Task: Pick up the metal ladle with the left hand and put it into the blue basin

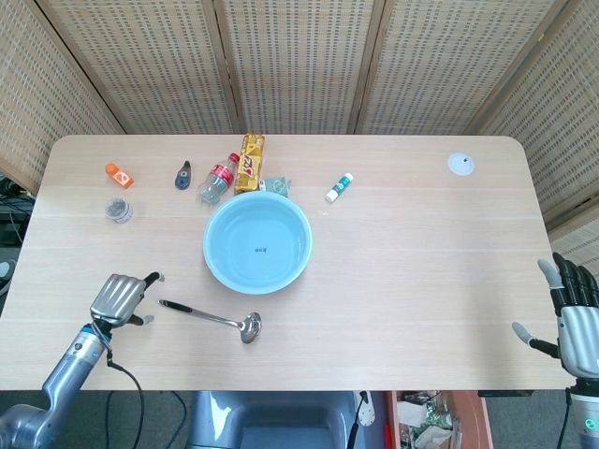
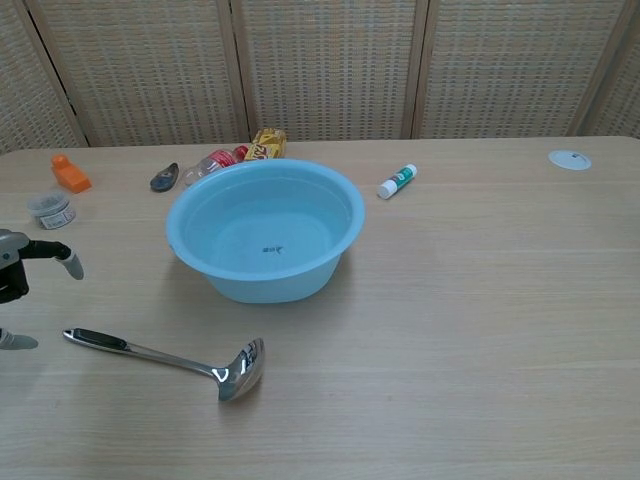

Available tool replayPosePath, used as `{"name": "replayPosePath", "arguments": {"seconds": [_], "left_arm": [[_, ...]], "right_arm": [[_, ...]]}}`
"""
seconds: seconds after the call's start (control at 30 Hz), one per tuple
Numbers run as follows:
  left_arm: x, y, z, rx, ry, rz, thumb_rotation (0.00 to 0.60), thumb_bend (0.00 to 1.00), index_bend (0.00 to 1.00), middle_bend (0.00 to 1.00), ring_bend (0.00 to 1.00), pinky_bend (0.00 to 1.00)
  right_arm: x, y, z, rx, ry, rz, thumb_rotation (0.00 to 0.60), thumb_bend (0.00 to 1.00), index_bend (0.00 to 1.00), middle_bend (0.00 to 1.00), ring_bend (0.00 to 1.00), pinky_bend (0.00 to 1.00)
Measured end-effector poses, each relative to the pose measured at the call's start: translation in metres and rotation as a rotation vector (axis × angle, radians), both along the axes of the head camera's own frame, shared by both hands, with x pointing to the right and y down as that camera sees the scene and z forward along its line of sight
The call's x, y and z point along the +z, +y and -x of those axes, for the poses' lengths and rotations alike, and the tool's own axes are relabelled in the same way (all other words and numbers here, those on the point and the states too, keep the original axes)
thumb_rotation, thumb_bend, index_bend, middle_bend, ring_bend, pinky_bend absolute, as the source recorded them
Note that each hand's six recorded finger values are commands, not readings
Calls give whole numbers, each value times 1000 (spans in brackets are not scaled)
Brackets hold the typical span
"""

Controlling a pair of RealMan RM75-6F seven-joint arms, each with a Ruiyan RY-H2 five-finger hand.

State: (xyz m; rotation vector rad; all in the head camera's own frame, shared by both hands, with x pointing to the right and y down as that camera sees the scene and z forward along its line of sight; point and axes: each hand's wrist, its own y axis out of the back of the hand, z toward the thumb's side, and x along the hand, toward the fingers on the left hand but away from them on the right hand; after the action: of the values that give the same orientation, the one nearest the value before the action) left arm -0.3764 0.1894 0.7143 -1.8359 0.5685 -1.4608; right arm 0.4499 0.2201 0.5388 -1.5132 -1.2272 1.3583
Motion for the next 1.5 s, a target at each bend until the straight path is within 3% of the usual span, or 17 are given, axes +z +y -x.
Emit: {"name": "replayPosePath", "arguments": {"seconds": [0.2,1.0,1.5], "left_arm": [[8,2,-16,17,20,12,600,203,525,1000,931,994],[28,6,-49,74,-20,54,600,332,527,1000,931,994],[35,8,-61,95,-44,72,600,334,527,1000,931,993]], "right_arm": [[0,-1,-1,4,-6,-1,600,0,0,0,0,0],[0,-1,-2,9,-31,16,600,0,0,0,0,0],[0,-2,-4,13,-36,21,600,0,0,0,0,0]]}}
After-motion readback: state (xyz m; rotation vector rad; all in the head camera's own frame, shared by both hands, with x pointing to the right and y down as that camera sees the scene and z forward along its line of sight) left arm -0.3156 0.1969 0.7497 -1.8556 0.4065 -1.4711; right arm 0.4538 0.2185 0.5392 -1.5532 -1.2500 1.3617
